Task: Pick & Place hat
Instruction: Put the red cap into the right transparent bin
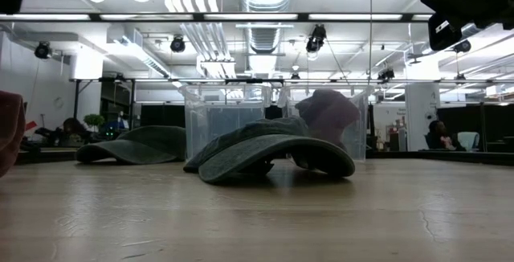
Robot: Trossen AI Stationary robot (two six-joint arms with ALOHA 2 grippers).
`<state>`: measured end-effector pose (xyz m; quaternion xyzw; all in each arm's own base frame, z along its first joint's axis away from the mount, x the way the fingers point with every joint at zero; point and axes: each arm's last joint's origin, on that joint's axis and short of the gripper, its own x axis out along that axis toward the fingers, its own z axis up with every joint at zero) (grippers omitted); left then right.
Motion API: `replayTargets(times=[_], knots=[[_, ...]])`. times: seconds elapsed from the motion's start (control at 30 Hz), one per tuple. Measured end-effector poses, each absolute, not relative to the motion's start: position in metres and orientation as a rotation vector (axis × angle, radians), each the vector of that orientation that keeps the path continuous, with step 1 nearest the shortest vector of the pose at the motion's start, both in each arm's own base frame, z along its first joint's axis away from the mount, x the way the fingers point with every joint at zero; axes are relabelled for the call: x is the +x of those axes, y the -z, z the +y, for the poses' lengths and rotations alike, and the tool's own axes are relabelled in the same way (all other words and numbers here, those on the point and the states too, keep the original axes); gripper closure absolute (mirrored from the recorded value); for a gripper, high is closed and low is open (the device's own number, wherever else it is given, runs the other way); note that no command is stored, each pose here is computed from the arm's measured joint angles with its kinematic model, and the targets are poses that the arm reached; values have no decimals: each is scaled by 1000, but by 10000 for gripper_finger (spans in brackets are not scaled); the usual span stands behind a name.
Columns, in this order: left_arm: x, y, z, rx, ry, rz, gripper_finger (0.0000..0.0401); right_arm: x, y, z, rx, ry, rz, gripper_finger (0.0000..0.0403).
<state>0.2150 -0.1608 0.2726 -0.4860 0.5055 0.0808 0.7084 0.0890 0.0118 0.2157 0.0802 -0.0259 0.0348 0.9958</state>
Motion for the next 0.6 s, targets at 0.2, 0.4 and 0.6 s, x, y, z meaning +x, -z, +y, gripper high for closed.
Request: replayTargets(times=[0.2, 0.4, 0.6], knots=[[218, -269, -166, -986, -383, 1257, 238, 89, -213, 12, 158, -66, -27, 394], [232, -258, -176, -824, -491, 1365, 238, 89, -211, 12, 157, -59, -8, 394], [237, -248, -183, -759, -570, 1484, 238, 89, -211, 12, 159, -58, -8, 394]])
